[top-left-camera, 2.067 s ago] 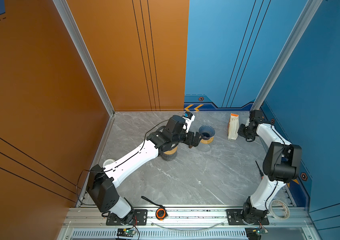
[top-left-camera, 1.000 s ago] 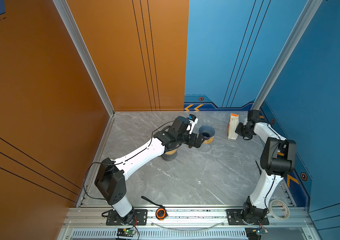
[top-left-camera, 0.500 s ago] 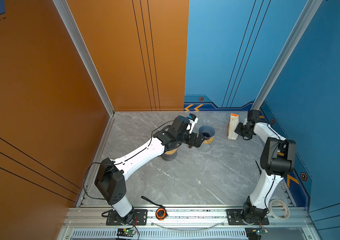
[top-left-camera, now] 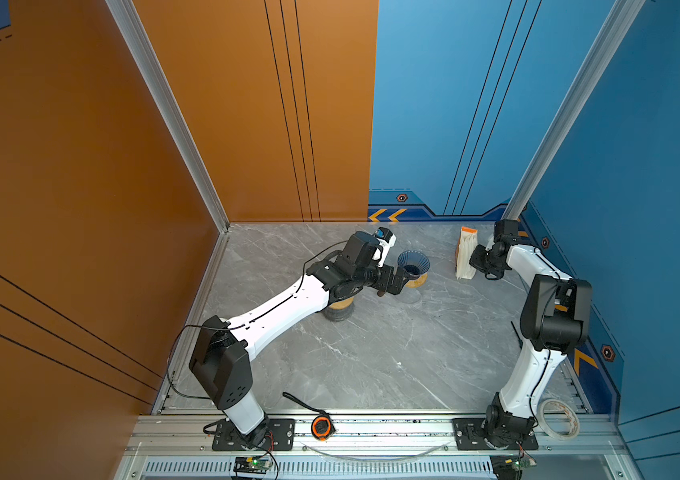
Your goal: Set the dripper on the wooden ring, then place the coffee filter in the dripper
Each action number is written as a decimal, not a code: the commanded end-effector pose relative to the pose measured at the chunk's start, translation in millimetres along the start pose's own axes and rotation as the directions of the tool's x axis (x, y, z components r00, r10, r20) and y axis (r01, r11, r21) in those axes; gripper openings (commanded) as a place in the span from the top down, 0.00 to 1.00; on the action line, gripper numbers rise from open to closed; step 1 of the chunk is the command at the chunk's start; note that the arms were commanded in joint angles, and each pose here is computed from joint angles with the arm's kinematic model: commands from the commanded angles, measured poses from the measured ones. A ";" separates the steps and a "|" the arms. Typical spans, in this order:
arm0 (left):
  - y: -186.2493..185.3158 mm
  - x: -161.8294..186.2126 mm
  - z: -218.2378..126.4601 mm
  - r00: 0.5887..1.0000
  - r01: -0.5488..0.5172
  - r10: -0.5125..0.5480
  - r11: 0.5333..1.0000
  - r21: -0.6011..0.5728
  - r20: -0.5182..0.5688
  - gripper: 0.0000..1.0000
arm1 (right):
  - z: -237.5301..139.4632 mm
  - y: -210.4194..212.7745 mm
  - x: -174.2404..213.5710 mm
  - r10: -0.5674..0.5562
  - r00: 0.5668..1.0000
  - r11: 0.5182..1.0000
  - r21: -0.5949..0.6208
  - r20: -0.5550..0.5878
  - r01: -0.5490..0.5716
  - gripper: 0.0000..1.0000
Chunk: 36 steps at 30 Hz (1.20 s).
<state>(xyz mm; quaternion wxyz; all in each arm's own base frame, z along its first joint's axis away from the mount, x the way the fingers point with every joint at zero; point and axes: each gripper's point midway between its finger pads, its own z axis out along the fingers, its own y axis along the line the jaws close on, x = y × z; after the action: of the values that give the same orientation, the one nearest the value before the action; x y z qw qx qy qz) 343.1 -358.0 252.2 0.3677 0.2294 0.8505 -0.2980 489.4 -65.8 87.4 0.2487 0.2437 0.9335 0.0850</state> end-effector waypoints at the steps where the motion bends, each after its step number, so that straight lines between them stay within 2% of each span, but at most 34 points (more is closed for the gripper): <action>1: -0.4 -3.0 -2.0 1.000 -0.007 0.007 1.000 0.008 -0.009 0.02 | -5.4 -9.5 -0.4 -0.006 1.000 0.999 0.051 0.013 0.005 0.86; 7: -0.1 -2.7 -2.1 1.000 -0.006 0.006 1.000 0.007 -0.010 0.02 | -0.5 -16.5 -1.2 0.004 1.000 0.998 0.063 -0.001 -0.004 0.89; 24: 0.7 -4.4 1.2 1.000 -0.003 0.003 1.000 0.007 -0.014 0.02 | 12.4 -5.4 -4.9 0.002 1.000 0.999 0.034 -0.016 -0.001 0.85; 36: -0.3 -3.3 5.5 1.000 0.000 0.001 1.000 0.016 -0.022 0.02 | 7.4 -0.1 -3.9 -0.023 1.000 0.999 0.031 -0.012 0.024 0.89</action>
<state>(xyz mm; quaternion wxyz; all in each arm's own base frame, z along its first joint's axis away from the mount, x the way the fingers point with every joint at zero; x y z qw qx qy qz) 345.9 -359.7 249.0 0.3600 0.2294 0.8542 -0.2967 495.9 -72.1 72.8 0.2393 0.2473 0.9364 0.0684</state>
